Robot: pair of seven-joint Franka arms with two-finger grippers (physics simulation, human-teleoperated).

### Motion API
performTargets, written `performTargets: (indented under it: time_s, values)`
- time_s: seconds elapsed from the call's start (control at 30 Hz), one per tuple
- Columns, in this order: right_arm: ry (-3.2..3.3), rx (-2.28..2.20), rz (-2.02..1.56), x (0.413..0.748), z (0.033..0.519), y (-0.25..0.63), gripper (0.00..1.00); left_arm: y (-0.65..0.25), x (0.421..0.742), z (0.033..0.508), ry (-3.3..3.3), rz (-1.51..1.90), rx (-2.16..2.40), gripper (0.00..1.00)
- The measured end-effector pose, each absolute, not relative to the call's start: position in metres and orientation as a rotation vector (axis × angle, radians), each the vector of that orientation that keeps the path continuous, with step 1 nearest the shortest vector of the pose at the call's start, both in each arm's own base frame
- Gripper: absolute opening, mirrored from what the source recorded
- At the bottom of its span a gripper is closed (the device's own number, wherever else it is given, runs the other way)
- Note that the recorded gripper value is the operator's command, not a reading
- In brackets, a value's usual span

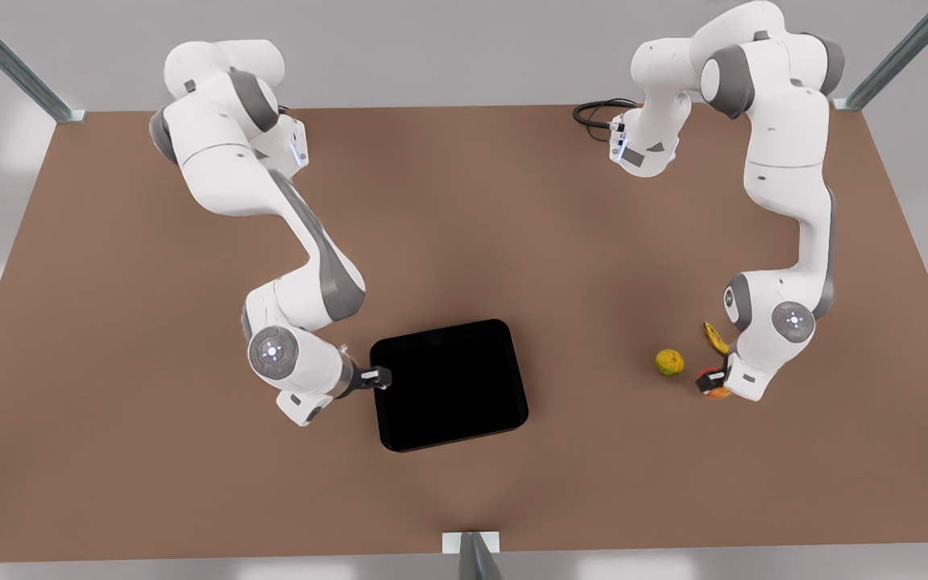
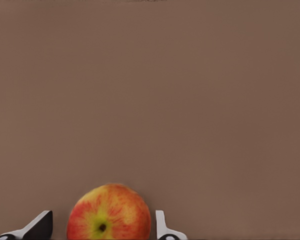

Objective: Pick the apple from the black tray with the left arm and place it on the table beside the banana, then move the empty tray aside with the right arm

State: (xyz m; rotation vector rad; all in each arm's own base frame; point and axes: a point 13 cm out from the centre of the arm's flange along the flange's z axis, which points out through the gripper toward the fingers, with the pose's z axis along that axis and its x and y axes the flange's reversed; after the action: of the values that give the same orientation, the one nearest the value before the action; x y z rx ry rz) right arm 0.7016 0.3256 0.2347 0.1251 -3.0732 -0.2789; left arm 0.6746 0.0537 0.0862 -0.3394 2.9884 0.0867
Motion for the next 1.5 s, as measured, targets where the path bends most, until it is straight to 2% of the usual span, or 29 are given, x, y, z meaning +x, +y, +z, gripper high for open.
performTargets:
  time_s: [0.07,0.1,0.17,0.2,0.23,0.27,0.3,0.37,0.43,0.57,0.7,0.83,0.87,0.93,0.97,1.13,1.3,1.5]
  values:
    - [-3.083,0.11,-0.278,0.707,0.211,0.328,1.0,0.055,0.681,0.096,2.974,0.088,-0.271,1.0]
    - [-3.093,0.107,-0.27,0.711,0.203,0.328,1.0,0.054,0.701,0.13,2.932,0.082,-0.242,1.0]
    - [-3.111,0.097,-0.261,0.717,0.187,0.326,1.0,0.026,0.766,0.26,2.815,0.01,-0.206,1.0]
    - [-3.113,0.095,-0.255,0.718,0.178,0.326,1.0,0.009,0.774,0.328,2.791,-0.032,-0.185,1.0]
    - [-3.111,0.094,-0.249,0.717,0.168,0.325,1.0,0.001,0.762,0.391,2.78,-0.062,-0.169,1.0]
    - [-3.105,0.096,-0.242,0.714,0.159,0.325,1.0,-0.004,0.737,0.431,2.796,-0.083,-0.158,1.0]
    - [-3.099,0.098,-0.239,0.712,0.151,0.327,1.0,-0.006,0.712,0.444,2.831,-0.096,-0.147,1.0]
    - [-3.096,0.101,-0.237,0.71,0.142,0.329,1.0,-0.012,0.683,0.447,2.904,-0.11,-0.121,1.0]
    - [-3.083,0.106,-0.228,0.704,0.131,0.328,1.0,-0.015,0.667,0.439,2.968,-0.116,-0.099,1.0]
    - [-3.037,0.127,-0.218,0.683,0.11,0.334,1.0,-0.027,0.648,0.43,3.047,-0.124,-0.039,1.0]
    - [-3.022,0.133,-0.216,0.679,0.099,0.333,0.98,-0.031,0.639,0.427,3.086,-0.126,-0.001,1.0]
    - [-3.015,0.121,-0.211,0.68,0.088,0.325,0.81,-0.031,0.634,0.424,3.106,-0.126,0.022,1.0]
    - [-3.012,0.12,-0.211,0.679,0.085,0.325,0.73,-0.031,0.633,0.424,3.109,-0.126,0.026,1.0]
    - [-3.008,0.119,-0.211,0.678,0.082,0.325,0.46,-0.031,0.632,0.423,3.114,-0.126,0.036,1.0]
    - [-3.008,0.119,-0.213,0.678,0.082,0.325,0.43,-0.031,0.632,0.423,3.116,-0.126,0.041,1.0]
    - [-3.01,0.121,-0.216,0.679,0.082,0.326,0.36,-0.031,0.63,0.423,3.12,-0.125,0.06,1.0]
    - [-3.012,0.122,-0.22,0.68,0.083,0.326,0.22,-0.031,0.63,0.424,3.121,-0.125,0.072,1.0]
    - [-3.021,0.135,-0.24,0.682,0.103,0.333,0.22,-0.031,0.63,0.424,3.121,-0.124,0.082,1.0]
